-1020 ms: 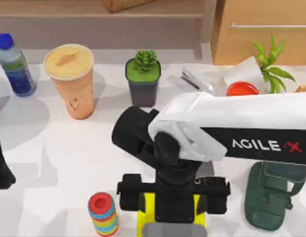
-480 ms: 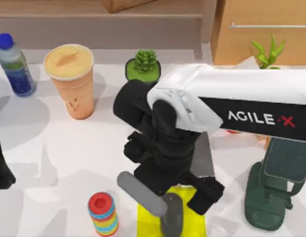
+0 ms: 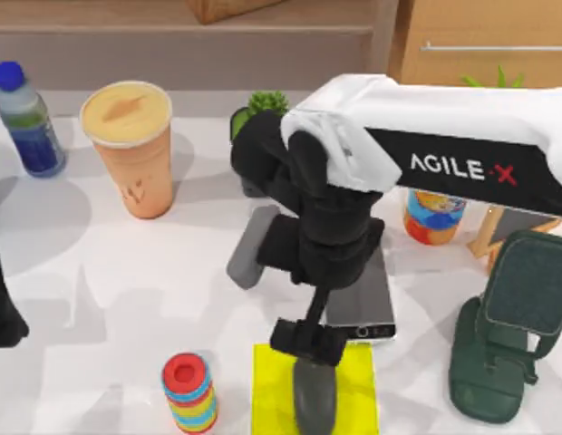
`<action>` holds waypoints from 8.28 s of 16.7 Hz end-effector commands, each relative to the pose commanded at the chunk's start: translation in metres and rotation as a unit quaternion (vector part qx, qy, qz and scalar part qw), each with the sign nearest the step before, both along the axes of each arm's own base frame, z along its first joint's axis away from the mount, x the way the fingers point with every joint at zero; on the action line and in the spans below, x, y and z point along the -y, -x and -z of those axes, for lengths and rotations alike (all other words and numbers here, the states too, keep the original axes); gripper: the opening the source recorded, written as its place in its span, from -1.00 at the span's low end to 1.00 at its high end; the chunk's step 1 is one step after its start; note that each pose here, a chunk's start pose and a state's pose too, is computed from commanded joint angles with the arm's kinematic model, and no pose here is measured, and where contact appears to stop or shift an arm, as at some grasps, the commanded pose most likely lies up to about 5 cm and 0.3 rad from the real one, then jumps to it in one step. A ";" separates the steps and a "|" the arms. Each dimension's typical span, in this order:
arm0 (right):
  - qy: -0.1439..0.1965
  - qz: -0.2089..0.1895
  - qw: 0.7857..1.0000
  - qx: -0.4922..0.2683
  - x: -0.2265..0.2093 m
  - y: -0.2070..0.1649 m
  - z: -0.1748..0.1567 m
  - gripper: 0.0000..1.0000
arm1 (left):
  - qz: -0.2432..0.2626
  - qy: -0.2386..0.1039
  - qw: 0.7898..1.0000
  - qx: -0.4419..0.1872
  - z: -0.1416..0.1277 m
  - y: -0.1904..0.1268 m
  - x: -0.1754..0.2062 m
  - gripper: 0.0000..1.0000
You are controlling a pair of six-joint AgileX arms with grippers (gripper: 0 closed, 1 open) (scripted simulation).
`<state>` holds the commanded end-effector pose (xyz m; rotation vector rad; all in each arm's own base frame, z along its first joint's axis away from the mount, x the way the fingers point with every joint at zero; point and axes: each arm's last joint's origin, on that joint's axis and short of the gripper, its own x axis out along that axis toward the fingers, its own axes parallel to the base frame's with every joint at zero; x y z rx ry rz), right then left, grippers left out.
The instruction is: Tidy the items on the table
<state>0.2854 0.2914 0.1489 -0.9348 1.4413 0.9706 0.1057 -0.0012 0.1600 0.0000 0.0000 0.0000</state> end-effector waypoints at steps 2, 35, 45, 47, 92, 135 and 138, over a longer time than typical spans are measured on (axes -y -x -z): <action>0.017 0.147 0.989 -0.003 0.007 -0.011 0.001 1.00 | 0.000 0.000 1.000 0.000 0.000 0.000 0.000 1.00; 0.013 0.553 0.832 0.037 0.036 -0.053 0.039 0.70 | 0.000 0.000 1.000 0.000 0.000 0.000 0.000 1.00; 0.013 0.553 0.832 0.037 0.036 -0.053 0.039 -0.81 | 0.000 0.000 1.000 0.000 0.000 0.000 0.000 1.00; 0.013 0.553 0.832 0.037 0.036 -0.053 0.039 -1.00 | 0.000 0.000 1.000 0.000 0.000 0.000 0.000 1.00; -0.213 0.580 0.602 0.507 0.109 0.214 -0.082 -1.00 | 0.000 0.000 1.000 0.000 0.000 0.000 0.000 1.00; -0.214 0.577 0.603 0.507 0.122 0.173 -0.060 1.00 | 0.000 0.000 1.000 0.000 0.000 0.000 0.000 1.00; -0.214 0.577 0.603 0.507 0.122 0.173 -0.060 1.00 | 0.000 0.000 1.000 0.000 0.000 0.000 0.000 1.00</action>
